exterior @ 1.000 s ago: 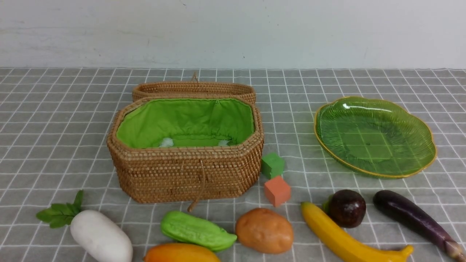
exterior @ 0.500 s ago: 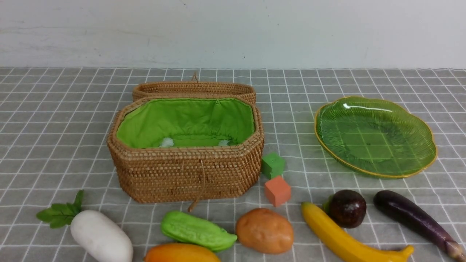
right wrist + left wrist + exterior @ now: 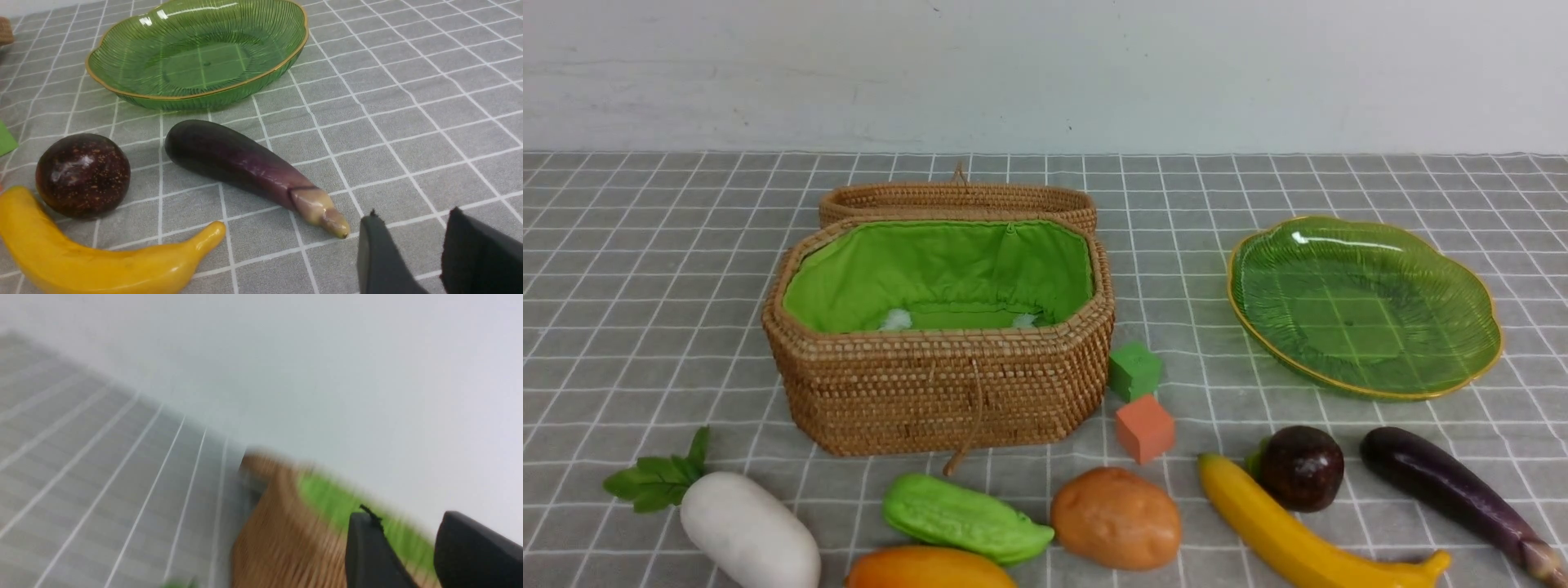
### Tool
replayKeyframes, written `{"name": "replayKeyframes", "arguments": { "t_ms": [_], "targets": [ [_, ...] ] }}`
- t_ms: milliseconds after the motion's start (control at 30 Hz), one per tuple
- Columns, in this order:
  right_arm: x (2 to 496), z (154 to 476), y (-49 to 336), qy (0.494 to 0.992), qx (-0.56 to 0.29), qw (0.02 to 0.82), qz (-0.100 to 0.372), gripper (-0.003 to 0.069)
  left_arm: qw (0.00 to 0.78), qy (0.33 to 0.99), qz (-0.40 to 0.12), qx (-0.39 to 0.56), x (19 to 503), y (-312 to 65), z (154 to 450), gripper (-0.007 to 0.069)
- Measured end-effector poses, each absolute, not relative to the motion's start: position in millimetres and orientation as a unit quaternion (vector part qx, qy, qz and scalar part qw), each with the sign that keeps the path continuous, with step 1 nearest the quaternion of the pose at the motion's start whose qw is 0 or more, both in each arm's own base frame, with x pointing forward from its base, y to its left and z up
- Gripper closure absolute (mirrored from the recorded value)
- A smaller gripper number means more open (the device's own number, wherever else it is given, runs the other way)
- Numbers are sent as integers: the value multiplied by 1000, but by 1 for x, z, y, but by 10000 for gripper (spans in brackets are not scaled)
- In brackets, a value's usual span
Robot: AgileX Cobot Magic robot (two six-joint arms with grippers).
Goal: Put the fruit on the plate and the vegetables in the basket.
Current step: Take a daikon with your left arm and place it on the basket on the left.
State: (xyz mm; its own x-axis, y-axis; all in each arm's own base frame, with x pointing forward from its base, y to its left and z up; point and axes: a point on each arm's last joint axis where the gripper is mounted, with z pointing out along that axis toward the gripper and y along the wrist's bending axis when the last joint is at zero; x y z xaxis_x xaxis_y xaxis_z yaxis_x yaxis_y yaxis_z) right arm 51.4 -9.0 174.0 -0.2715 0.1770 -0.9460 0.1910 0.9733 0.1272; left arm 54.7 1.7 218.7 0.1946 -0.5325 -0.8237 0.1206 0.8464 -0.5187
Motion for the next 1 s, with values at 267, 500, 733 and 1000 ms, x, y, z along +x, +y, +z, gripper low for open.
{"name": "replayKeyframes", "arguments": {
  "t_ms": [267, 500, 733, 1000],
  "targets": [
    [51, 174, -9, 797, 115, 592, -6, 419, 810, 541, -200, -105, 22, -1, 338, 386],
    [51, 174, -9, 797, 115, 592, -6, 419, 709, 687, -136, -86, 45, -4, 390, 386],
    [51, 174, -9, 797, 115, 592, -6, 419, 540, 830, -98, -102, 98, -5, 358, 386],
    [51, 174, -9, 797, 115, 592, -6, 419, 407, 893, -133, -139, 144, -16, 321, 374]
  ]
}}
